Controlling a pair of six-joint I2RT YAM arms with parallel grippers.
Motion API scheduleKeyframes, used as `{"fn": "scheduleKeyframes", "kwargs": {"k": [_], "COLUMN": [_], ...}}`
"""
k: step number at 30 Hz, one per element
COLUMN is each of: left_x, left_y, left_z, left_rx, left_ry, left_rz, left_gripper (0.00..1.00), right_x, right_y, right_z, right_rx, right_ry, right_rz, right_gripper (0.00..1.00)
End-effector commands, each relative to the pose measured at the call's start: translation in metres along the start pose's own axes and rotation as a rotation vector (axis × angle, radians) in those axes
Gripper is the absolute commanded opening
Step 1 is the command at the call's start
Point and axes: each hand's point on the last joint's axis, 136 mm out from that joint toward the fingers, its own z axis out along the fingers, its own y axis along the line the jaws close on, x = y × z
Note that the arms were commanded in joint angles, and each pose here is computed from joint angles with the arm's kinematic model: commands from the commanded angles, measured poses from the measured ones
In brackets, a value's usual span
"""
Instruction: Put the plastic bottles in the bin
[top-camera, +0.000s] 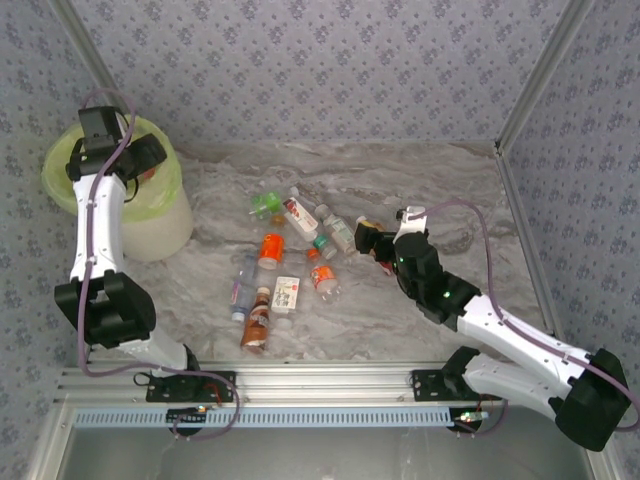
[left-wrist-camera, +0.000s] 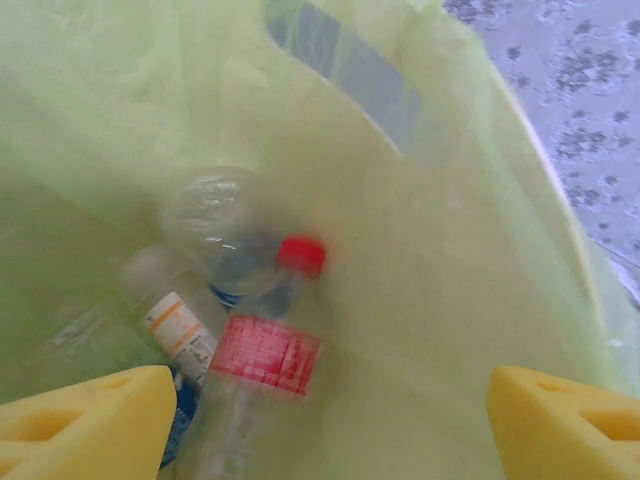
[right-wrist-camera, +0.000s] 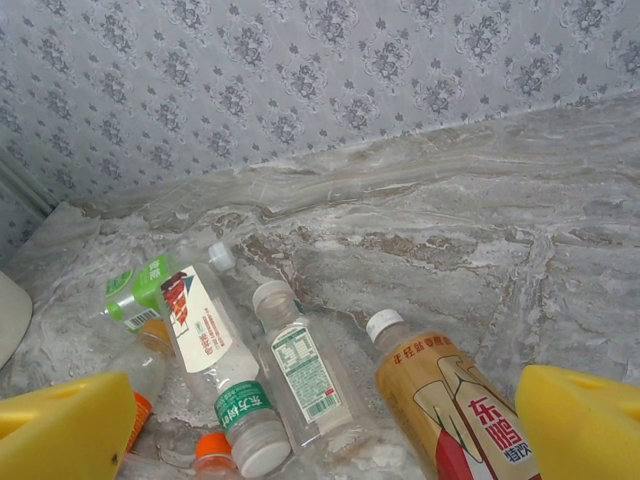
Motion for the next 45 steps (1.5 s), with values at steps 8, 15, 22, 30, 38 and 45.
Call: {"fn": "scheduleKeyframes", "kwargs": {"k": [8, 15, 22, 30, 38, 45], "left_x": [-0.014, -0.014, -0.001, 0.052, 0.13, 0.206], "left_y": [-0.026, -0.036, -0.08, -0.134, -0.149, -0.143], "left_z": [-0.037, -0.055, -0.086, -0.125, -0.125, -0.111], "left_rx": [0.144, 0.215, 0.432, 0.593, 0.628, 0.513], "left_ry": [-0.052, -0.08, -0.093, -0.051, 0.077, 0.212], "left_rz": [-0.023, -0.046, -0.041, 0.133, 0.183, 0.296], "left_gripper": [0.86, 0.91, 0.94, 0.99, 0.99, 0.99], "right_x": [0.003, 0.007, 0.012, 0.018, 0.03, 0.038], "right_y": [-0.011, -0.012, -0.016, -0.013, -0.01, -0.011], "right_z": [-0.001, 0.003, 0.006, 0.013, 0.018, 0.017], "right_rx": [0.037, 0.034, 0.046, 0.039, 0.03, 0.025], "right_ry": [0.002, 0.02, 0.033, 0.069, 0.138, 0.154], "right_rz": [0.025, 0.027, 0.04, 0.044, 0.022, 0.031], "right_gripper": [1.0, 1.0, 1.0, 1.0, 1.0, 1.0]}}
